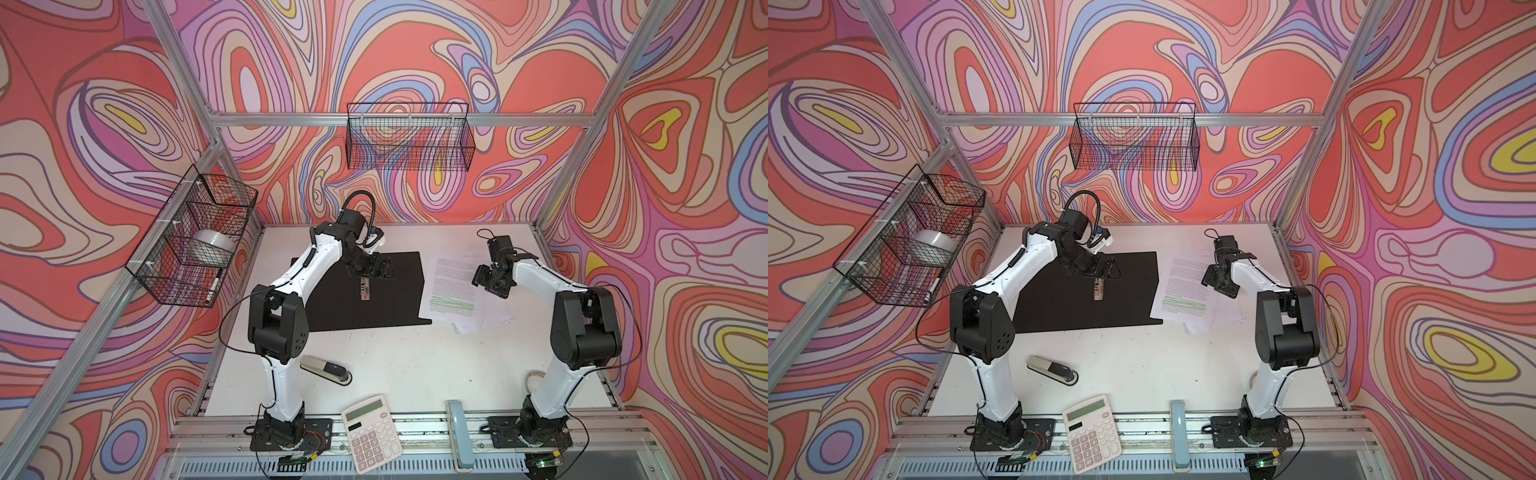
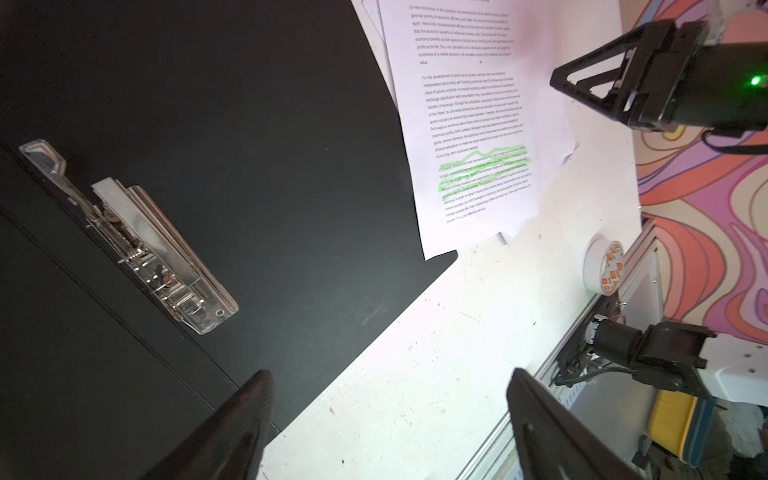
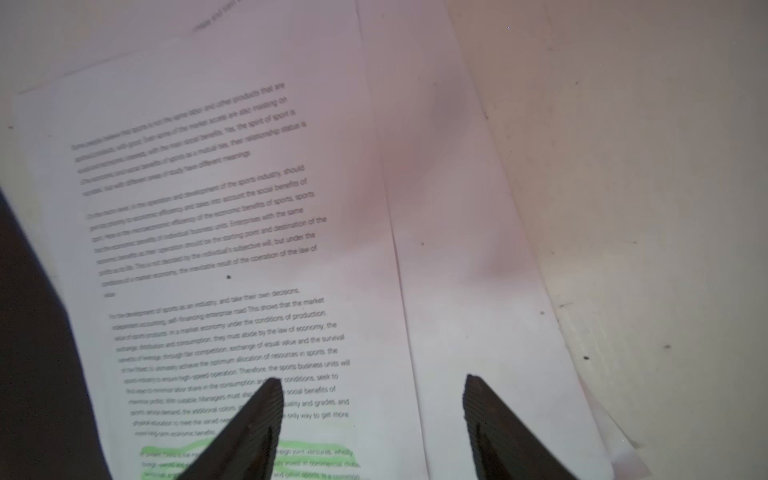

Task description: Put the files into the folder

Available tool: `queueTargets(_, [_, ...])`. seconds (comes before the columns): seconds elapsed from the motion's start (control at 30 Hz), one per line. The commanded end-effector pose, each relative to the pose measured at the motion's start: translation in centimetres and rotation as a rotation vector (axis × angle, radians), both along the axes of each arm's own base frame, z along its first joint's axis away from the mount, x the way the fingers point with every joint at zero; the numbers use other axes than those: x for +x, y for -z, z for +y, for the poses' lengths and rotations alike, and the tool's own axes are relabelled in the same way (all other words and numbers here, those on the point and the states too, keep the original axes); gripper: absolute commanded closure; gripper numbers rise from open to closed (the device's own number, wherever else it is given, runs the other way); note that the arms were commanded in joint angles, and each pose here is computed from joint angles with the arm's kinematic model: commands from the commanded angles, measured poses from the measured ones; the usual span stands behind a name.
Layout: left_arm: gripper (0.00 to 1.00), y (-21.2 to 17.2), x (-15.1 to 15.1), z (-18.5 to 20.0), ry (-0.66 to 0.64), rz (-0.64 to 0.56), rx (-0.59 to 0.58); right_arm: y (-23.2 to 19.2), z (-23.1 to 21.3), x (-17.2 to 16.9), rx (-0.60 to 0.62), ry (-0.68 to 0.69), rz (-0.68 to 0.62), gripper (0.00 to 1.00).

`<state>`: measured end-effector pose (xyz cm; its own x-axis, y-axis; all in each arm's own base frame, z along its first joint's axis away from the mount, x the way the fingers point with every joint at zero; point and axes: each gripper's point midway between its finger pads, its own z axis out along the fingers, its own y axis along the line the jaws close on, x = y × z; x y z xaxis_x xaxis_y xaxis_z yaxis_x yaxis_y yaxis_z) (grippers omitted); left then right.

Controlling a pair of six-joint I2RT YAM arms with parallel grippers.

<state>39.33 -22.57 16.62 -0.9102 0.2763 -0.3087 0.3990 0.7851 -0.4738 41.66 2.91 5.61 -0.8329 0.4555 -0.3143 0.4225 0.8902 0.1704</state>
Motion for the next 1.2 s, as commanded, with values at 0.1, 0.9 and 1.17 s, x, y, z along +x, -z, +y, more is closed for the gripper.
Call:
queueTargets(0.1, [0.11,0.5,1.8,3.1,-0.040,-0.091,0.130,1.4,0.4,1.5,0.019,-0.029,0.004,0.28])
queueTargets(0.9, [0.12,8.0,0.1,-10.7,0.212,0.033,0.078,3.4,1.3,-0.4,0.175,-0.096,0.076,0.30])
queueTargets(1.17, [0.16,11.3,0.7,-12.8,0.213,0.086,0.081,3.7,2.7,-0.9,0.243,-0.160,0.092,0.31])
